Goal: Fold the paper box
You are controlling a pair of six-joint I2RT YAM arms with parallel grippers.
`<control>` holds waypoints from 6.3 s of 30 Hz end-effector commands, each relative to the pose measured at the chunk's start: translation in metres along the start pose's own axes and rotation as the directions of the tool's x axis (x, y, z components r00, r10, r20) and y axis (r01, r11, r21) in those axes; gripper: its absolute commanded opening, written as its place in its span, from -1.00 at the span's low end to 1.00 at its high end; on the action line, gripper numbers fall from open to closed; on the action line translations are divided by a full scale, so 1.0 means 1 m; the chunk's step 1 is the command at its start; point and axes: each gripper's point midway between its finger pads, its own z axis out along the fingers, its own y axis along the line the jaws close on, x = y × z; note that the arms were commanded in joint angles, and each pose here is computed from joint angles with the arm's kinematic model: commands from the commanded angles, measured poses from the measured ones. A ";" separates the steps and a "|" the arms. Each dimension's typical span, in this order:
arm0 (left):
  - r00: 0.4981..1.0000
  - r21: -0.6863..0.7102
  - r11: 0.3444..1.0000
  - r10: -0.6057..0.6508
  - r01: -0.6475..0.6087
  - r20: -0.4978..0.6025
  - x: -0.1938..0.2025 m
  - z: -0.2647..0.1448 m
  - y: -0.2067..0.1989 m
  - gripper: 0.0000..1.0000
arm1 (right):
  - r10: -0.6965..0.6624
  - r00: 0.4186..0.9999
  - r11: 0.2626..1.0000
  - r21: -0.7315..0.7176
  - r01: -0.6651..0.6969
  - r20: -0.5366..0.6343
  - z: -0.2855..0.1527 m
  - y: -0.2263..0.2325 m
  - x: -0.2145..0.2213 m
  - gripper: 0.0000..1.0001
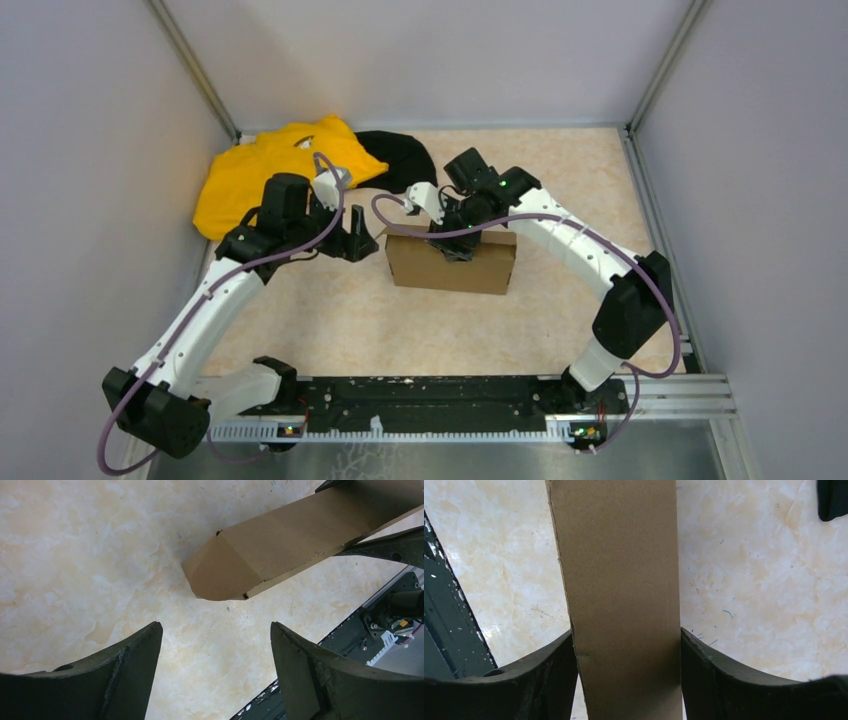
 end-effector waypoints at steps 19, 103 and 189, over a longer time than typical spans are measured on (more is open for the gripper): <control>0.986 0.044 0.985 0.167 -0.168 0.024 -0.006 0.028 -0.017 0.26 | 0.017 0.993 1.000 0.007 -0.018 0.117 -0.017 0.009 -0.015 0.06; 0.996 -0.075 0.997 0.040 -0.034 0.082 -0.058 0.043 -0.031 -0.17 | 0.031 0.995 0.997 0.071 -0.038 0.099 -0.024 0.004 -0.022 0.20; 0.952 -0.075 0.960 0.278 -0.270 0.129 -0.037 0.034 -0.020 -0.10 | 0.050 0.995 0.998 0.032 -0.053 0.089 -0.018 0.011 -0.019 0.22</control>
